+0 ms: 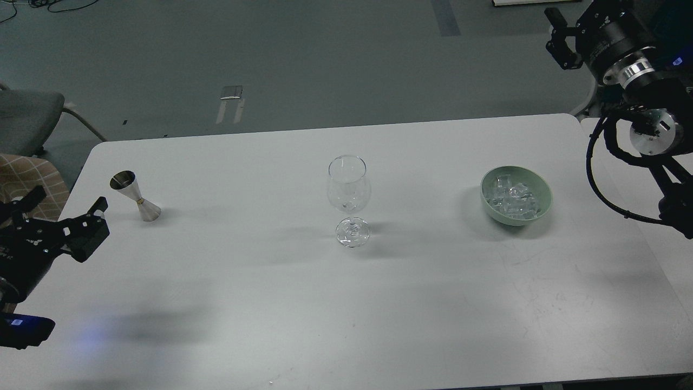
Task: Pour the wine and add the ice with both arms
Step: 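Lower the left gripper beside the jigger and close on it, then lift the jigger upright with the left gripper, then carry the jigger with the left gripper toward the wine glass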
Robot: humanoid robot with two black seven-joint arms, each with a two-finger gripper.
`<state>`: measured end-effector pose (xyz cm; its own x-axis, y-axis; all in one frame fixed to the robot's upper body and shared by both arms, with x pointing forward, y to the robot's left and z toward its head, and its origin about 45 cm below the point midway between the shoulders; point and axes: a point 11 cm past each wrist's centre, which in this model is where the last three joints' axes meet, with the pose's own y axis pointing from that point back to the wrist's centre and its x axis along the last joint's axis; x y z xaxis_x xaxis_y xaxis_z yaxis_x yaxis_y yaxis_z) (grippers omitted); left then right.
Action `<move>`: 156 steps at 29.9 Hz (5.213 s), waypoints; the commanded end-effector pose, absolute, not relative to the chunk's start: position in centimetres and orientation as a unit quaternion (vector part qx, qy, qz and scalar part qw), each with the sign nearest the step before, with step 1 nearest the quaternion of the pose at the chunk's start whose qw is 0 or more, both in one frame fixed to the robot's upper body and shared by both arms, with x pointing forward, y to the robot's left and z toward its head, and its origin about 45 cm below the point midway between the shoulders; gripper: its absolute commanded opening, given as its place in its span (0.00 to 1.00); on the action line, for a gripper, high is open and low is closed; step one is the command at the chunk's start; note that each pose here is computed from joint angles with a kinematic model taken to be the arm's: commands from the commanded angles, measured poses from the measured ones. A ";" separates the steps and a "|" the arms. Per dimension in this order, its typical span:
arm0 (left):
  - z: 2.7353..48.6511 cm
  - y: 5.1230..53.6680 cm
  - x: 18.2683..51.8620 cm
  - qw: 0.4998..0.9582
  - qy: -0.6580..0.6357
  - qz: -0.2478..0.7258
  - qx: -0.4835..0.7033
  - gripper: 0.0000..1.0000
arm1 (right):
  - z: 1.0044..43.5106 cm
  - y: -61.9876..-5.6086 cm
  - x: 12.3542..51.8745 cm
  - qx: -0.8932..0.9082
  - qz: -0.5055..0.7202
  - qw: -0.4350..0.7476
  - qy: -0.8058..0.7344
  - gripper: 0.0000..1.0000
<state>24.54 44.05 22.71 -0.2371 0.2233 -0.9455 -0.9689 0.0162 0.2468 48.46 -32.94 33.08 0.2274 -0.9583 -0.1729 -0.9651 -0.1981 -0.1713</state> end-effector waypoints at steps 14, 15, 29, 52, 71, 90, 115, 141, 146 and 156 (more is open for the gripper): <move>16.3 42.6 28.7 0.439 0.534 0.608 -0.390 0.99 | 32.4 -33.3 48.5 -0.770 0.016 0.111 0.629 1.00; 16.1 42.9 28.9 0.437 0.533 0.611 -0.389 0.99 | 32.4 -33.3 48.5 -0.770 0.016 0.111 0.628 1.00; 13.8 43.5 32.1 0.424 0.524 0.625 -0.394 0.99 | 32.7 -33.7 48.6 -0.768 0.013 0.109 0.632 1.00; 12.4 43.8 35.6 0.399 0.523 0.628 -0.417 0.99 | 32.7 -34.0 48.6 -0.764 0.011 0.108 0.636 1.00; 10.1 43.3 36.7 0.387 0.519 0.646 -0.404 0.99 | 32.8 -34.3 48.6 -0.760 0.009 0.107 0.641 1.00; 10.6 44.6 38.2 0.372 0.509 0.658 -0.412 0.99 | 32.8 -34.2 48.6 -0.760 0.010 0.107 0.641 1.00; 10.4 44.4 38.7 0.366 0.491 0.679 -0.404 0.59 | 32.9 -34.2 48.5 -0.760 0.009 0.108 0.640 1.00; 10.2 44.2 38.8 0.368 0.487 0.676 -0.412 0.35 | 32.9 -34.2 48.6 -0.760 0.009 0.108 0.640 1.00; 10.1 44.2 38.7 0.367 0.486 0.677 -0.413 0.30 | 32.8 -34.2 48.5 -0.761 0.009 0.108 0.640 1.00; 10.5 44.2 38.9 0.373 0.480 0.674 -0.420 0.19 | 32.8 -34.1 48.5 -0.761 0.010 0.108 0.640 1.00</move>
<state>38.82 44.18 10.35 -0.3738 0.0999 -0.9221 -0.9044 -0.2598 0.3384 48.53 -34.17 32.80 0.1803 -0.9717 -0.1525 -0.9758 -0.1573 -0.1517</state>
